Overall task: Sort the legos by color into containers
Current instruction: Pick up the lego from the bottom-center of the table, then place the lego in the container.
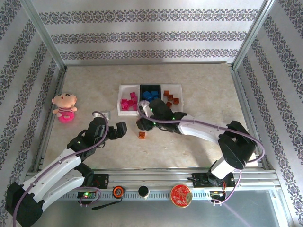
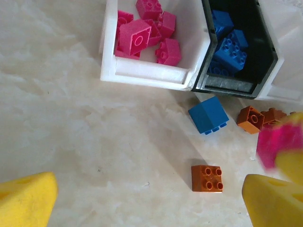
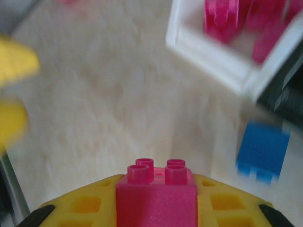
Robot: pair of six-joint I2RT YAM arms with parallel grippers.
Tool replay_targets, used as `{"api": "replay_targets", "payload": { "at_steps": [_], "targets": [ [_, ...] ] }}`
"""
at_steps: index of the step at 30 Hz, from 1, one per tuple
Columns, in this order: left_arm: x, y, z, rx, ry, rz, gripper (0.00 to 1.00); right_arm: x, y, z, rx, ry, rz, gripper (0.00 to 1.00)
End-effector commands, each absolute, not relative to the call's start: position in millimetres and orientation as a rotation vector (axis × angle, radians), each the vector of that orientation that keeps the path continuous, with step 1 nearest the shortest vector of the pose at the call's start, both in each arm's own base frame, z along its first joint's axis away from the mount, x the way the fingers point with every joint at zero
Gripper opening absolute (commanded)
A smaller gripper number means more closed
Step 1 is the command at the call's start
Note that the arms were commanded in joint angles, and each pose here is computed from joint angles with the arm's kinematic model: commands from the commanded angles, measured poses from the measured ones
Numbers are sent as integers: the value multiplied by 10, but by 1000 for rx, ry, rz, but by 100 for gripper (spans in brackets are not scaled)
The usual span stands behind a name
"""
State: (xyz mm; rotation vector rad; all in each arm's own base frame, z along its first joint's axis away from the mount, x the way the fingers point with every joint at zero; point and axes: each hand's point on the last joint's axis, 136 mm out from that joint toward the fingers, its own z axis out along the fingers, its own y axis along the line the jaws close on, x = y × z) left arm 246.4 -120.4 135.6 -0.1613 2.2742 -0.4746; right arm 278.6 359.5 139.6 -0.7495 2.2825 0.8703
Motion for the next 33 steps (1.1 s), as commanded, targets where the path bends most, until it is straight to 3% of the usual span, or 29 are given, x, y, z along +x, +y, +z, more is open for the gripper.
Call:
{"api": "replay_targets", "payload": {
  "at_steps": [1, 10, 18, 20, 24, 33],
  "targets": [
    [2433, -1208, 1338, -192, 2271, -512, 100, 3117, 3763, 1552, -714, 2233, 927, 28],
    [2385, -1285, 1255, -154, 2313, -548, 100, 3978, 4056, 1573, -551, 2214, 855, 30],
    [2344, -1301, 1208, -146, 2329, -563, 100, 4353, 4159, 1340, -436, 2277, 795, 31],
    [2338, -1308, 1201, -144, 2332, -569, 100, 4413, 4129, 1274, -402, 2294, 771, 37],
    [2336, -1323, 1200, -141, 2331, -580, 100, 4443, 4132, 1253, -377, 2281, 779, 58],
    [2370, -1393, 1229, -113, 2333, -604, 98, 4301, 4046, 1644, -391, 2155, 840, 63]
  ]
}}
